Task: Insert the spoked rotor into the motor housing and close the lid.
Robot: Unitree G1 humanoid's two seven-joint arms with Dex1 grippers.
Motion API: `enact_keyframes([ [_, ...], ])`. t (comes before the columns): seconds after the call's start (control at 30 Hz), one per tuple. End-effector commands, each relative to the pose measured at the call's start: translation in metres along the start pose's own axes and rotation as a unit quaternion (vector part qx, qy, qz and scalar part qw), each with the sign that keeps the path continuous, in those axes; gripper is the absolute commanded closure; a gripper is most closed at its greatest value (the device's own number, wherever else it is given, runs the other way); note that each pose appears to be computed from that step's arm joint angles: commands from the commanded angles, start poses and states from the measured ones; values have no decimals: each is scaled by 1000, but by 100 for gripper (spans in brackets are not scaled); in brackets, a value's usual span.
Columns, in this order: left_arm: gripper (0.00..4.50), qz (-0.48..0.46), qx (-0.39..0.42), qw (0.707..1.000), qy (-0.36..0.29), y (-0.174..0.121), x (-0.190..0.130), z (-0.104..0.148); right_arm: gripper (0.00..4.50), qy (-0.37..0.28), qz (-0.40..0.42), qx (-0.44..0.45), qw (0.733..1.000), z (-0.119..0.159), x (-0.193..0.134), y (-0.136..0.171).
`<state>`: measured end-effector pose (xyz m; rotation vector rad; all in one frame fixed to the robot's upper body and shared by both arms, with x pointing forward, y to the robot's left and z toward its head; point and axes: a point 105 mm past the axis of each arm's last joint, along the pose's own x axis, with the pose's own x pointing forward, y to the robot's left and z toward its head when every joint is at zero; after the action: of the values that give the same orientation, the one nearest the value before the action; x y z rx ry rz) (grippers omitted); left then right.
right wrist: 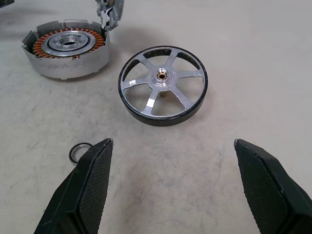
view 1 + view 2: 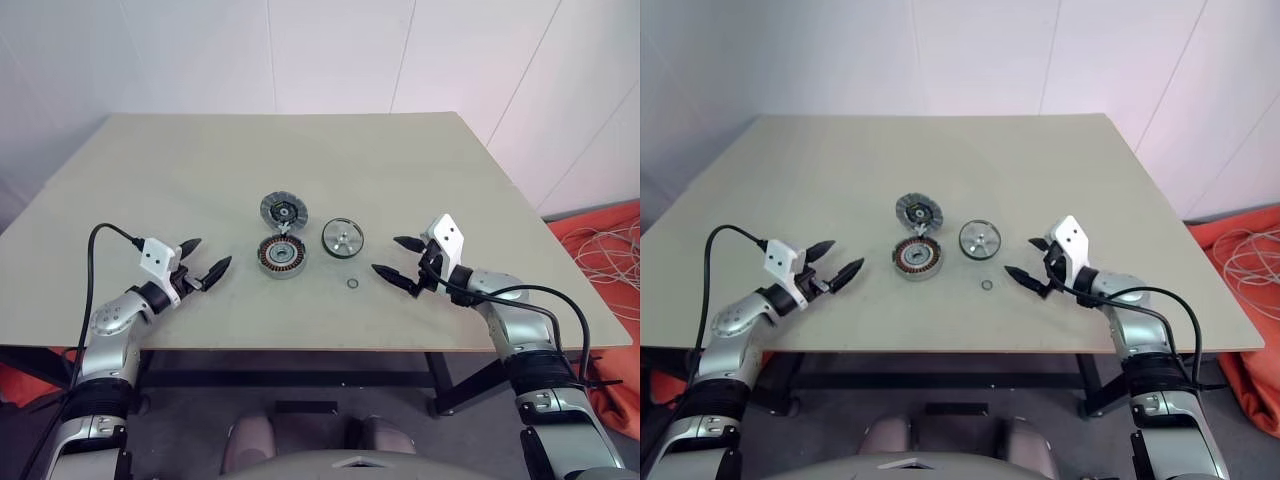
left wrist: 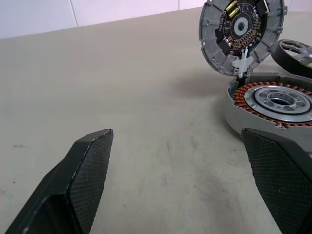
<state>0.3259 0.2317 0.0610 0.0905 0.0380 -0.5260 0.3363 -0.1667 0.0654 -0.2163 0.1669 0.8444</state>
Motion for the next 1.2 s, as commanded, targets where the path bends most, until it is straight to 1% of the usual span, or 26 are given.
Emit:
enact_keyframes([
  [0.03, 3, -4, 19, 999, -26, 1, 5, 17, 0, -29, 0, -25, 999, 20, 1, -4],
  [0.37, 3, -3, 18, 999, -26, -1, 3, 16, 0, -28, 9, -24, 999, 21, 3, -1],
  [0.6, 3, -13, 21, 999, -26, -5, 4, 17, 0, -28, 23, -30, 999, 30, 11, 6],
  [0.73, 3, -25, 19, 999, -27, -12, 7, 18, 0, -32, 49, -41, 997, 39, 17, 19],
  [0.9, 3, -36, 18, 999, -30, -18, 12, 21, 0, -21, 90, -62, 994, 47, 25, 39],
  [0.97, 3, -38, 17, 999, -30, -18, 13, 22, 0, -20, 118, -68, 991, 54, 29, 51],
  [1.07, 3, -45, 13, 998, -30, -19, 13, 24, 0, -4, 158, -58, 986, 66, 36, 64],
  [1.2, 3, -51, 9, 998, -31, -22, 9, 26, 0, 75, 187, -118, 972, 79, 57, 70],
])
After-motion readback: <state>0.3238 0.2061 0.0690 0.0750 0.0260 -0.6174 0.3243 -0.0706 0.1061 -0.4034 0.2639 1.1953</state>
